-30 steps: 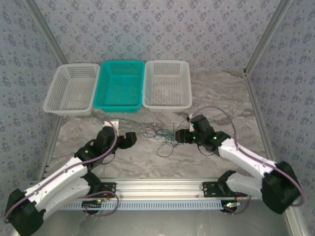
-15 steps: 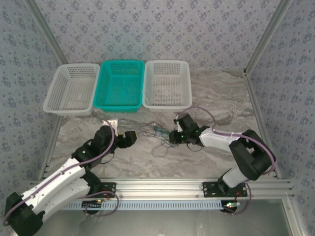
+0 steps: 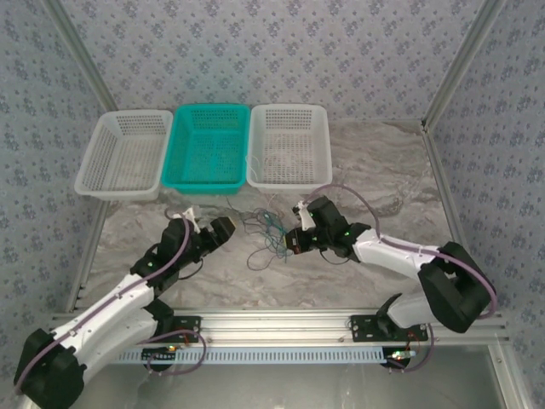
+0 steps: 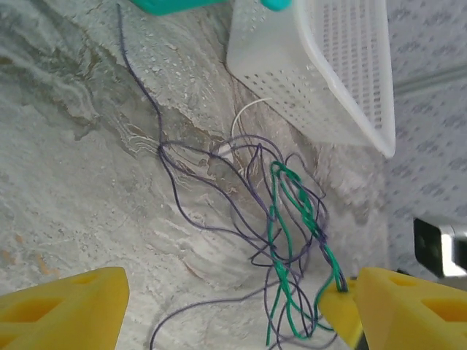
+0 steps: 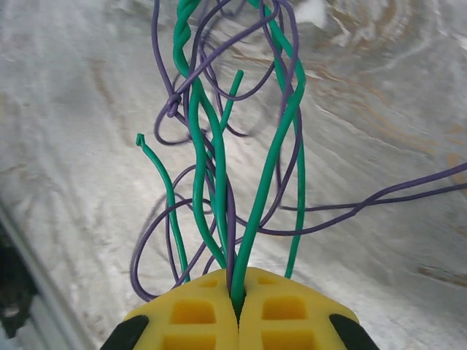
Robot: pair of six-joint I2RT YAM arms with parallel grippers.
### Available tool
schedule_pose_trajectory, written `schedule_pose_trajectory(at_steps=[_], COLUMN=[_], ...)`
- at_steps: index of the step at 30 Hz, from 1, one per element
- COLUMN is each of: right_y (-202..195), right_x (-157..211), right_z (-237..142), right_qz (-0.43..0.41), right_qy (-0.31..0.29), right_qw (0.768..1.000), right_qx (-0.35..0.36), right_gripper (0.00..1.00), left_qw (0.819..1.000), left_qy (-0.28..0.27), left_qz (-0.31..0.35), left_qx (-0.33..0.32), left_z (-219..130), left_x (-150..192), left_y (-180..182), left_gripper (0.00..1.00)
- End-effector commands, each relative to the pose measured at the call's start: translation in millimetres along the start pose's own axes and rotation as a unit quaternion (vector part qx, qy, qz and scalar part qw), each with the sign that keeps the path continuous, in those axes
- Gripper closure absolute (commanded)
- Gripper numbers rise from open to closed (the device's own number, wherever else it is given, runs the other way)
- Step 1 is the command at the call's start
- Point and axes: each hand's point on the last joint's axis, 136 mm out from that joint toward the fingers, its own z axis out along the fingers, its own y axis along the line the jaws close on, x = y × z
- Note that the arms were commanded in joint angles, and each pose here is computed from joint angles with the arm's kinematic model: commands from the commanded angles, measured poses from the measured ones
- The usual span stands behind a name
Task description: Untangle the cables
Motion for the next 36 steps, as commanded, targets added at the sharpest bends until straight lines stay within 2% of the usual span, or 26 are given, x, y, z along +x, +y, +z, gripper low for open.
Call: schedule_pose_trajectory(at_steps=[1, 10, 25, 31, 34, 36], right_y=[26, 64, 114, 131, 134, 134], right_x=[-4, -14, 0, 6, 6, 6], right_z=[-12, -40, -79, -94, -100, -104], right_qz=[-0.003, -0.032, -0.114, -0.151, -0.159, -0.160], right_qy=[-0.012, -0.042, -0.075, -0.097, -0.108, -0.115], right_qw=[0.998, 0.992, 0.970, 0.957, 0.954, 0.953], right_qx=[-0.056, -0.119, -0.200, -0.227, -0.229, -0.231], right_gripper=[1.00, 1.00, 1.00, 1.00, 1.00, 1.00], left_qw=[0.993, 0.989, 0.982, 0.982, 0.981, 0.980], left_qy=[-0.022, -0.039, -0.066, -0.069, -0.073, -0.076], left_qz=[-0.093, -0.124, -0.137, -0.140, -0.147, -0.151], left_qx=[0.074, 0.073, 0.110, 0.111, 0.107, 0.106], left_z=[-3, -10, -19, -19, -20, -20], left_x=[-14, -16, -31, -33, -34, -34], left_y=[-21, -2, -18, -20, -17, -14], left_gripper=[0.19, 0.21, 0.27, 0.37, 0.55, 0.71])
